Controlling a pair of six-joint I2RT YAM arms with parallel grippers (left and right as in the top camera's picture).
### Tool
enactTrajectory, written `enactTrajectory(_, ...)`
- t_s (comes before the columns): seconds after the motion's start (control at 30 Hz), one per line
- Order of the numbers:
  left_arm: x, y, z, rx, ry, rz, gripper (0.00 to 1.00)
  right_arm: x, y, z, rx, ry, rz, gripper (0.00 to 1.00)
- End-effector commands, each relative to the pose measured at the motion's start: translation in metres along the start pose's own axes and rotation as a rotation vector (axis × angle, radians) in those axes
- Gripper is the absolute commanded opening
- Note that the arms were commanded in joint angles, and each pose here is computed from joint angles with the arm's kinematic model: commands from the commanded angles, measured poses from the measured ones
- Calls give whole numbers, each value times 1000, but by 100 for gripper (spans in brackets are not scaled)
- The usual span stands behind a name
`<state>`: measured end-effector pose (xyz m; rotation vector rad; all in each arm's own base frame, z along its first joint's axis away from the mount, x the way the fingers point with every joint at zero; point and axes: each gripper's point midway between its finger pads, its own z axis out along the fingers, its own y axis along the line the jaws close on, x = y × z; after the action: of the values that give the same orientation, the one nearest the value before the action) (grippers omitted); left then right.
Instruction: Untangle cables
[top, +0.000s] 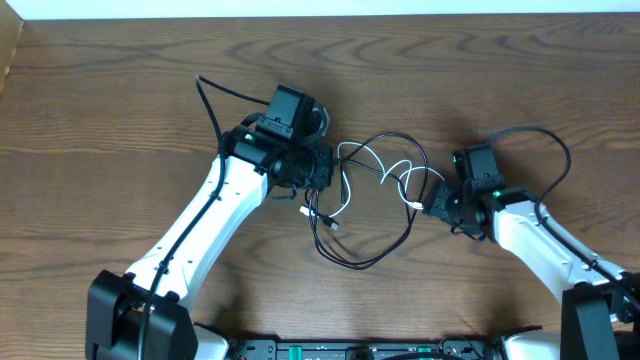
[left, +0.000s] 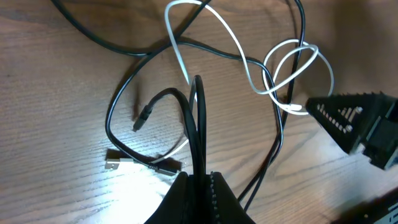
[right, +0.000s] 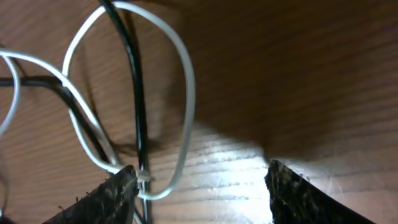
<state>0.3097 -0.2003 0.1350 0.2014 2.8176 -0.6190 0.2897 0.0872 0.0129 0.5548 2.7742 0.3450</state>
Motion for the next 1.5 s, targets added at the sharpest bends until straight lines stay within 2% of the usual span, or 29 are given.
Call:
enactTrajectory(0.0, 2, 0, 2, -17, 11, 24, 8, -1, -4, 7, -2, -38, 26, 62)
enactTrajectory(0.07, 5, -1, 3, -18, 18, 28, 7, -4, -2, 8, -17, -57, 24, 59)
enactTrajectory(0.1, 5, -1, 3, -20, 19, 28, 8, -5, -1, 8, -23, -64, 23, 54)
enactTrajectory(0.23, 7, 4, 3, -58, 20, 30, 8, -11, 3, 8, -38, -86, -6, 19)
enactTrajectory(0.33, 9, 7, 3, -69, 27, 27, 7, -15, 2, 7, -23, -108, -94, 2)
enactTrajectory(0.6, 24, 16, 13, -86, 69, 15, 8, -24, 3, 1, -9, -138, -289, 1)
enactTrajectory(0.73, 34, 22, 19, -96, 97, 6, 8, -42, 3, -24, 33, -187, -326, 1)
enactTrajectory(0.87, 40, 26, 24, -100, 108, 3, 8, -77, -12, -71, 158, -298, -276, 1)
enactTrajectory(1.07, 46, 33, 29, -122, 116, 1, 8, -142, -24, -176, 277, -585, -213, 1)
enactTrajectory(1.3, 41, 82, 16, -401, 75, 14, 8, -187, -38, -275, 301, -862, -99, 1)
enactTrajectory(1.47, 38, 93, 11, -465, 57, 14, 8, -207, -55, -320, 315, -1010, -32, 1)
